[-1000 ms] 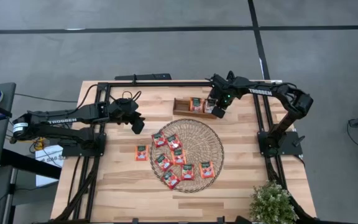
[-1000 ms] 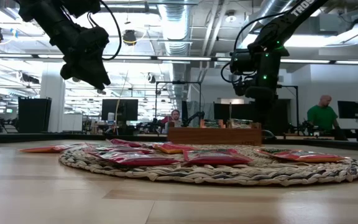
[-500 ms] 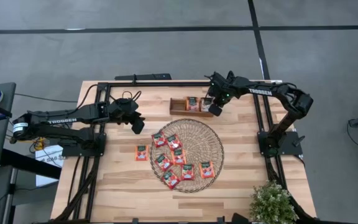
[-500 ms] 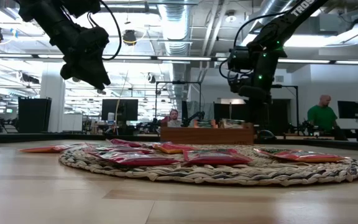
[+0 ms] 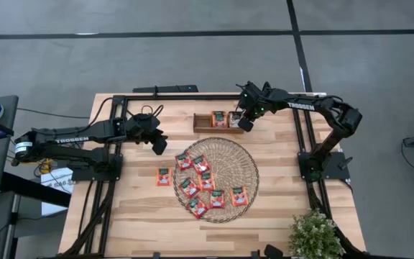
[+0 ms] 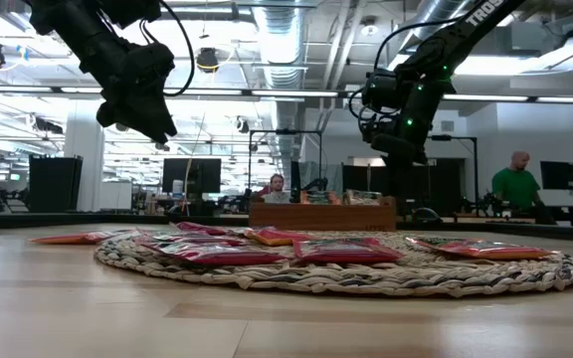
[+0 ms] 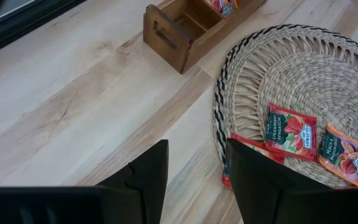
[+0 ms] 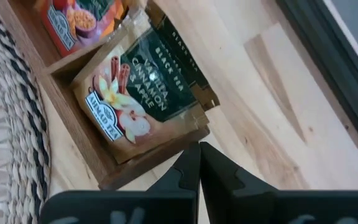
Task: Pick & Place Tea
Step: Adjust the wooden organizer on the table, then put the right orange tea bag into the middle slot of the wooden organizer
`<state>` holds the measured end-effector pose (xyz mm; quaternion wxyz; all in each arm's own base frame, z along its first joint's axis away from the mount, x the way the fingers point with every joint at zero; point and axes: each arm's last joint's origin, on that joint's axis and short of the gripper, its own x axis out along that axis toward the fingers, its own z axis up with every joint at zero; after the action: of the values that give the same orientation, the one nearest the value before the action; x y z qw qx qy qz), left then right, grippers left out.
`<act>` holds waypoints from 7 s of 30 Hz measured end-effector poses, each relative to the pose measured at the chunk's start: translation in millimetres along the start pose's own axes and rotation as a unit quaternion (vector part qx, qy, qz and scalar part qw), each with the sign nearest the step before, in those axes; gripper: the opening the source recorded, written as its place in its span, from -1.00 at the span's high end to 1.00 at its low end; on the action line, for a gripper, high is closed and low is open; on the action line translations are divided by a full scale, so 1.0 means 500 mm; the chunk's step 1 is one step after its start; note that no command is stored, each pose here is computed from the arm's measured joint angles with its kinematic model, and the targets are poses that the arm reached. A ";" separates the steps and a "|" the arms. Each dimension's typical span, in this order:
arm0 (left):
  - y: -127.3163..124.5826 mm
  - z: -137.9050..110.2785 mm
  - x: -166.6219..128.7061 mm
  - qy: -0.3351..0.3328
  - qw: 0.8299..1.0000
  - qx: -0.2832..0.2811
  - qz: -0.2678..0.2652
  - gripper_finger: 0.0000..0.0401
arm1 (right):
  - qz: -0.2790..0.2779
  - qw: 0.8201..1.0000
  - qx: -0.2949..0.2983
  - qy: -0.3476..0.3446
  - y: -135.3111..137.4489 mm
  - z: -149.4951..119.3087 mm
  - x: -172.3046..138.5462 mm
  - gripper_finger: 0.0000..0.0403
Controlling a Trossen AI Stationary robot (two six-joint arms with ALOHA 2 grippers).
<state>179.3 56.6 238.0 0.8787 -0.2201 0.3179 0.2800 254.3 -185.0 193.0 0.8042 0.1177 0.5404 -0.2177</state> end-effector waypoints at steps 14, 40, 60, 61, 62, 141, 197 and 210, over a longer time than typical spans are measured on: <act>0.000 0.000 0.000 0.000 1.000 0.000 0.000 0.25 | -0.006 0.997 -0.004 0.072 -0.012 -0.011 -0.065 1.00; 0.001 0.001 0.000 -0.005 1.000 0.004 0.010 0.25 | 0.289 0.924 -0.229 0.101 0.327 -0.079 -0.272 0.39; 0.001 0.000 0.000 0.000 1.000 0.004 0.005 0.25 | 0.225 0.912 -0.281 0.197 0.456 -0.080 -0.075 -0.09; 0.001 0.000 0.000 0.000 1.000 0.004 0.005 0.25 | 0.217 0.912 -0.288 0.194 0.462 -0.083 -0.075 -0.08; 0.001 0.000 0.000 0.000 1.000 0.004 0.005 0.25 | 0.209 0.913 -0.295 0.191 0.468 -0.087 -0.076 -0.07; -0.002 0.004 0.000 -0.012 1.000 0.026 0.000 0.25 | -0.223 0.917 -0.327 -0.036 0.501 0.034 -0.254 1.00; -0.005 0.015 -0.001 -0.046 0.999 0.021 0.004 0.25 | -0.263 0.912 -0.292 -0.118 0.295 0.112 -0.021 1.00; -0.004 0.015 -0.001 -0.047 0.999 0.020 0.007 0.25 | -0.293 0.895 -0.327 -0.077 0.283 0.123 0.059 1.00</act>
<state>183.7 59.2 244.2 0.8950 -0.1863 0.2833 0.2898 381.3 -93.5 183.3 0.7363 -0.3329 0.5273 -0.2626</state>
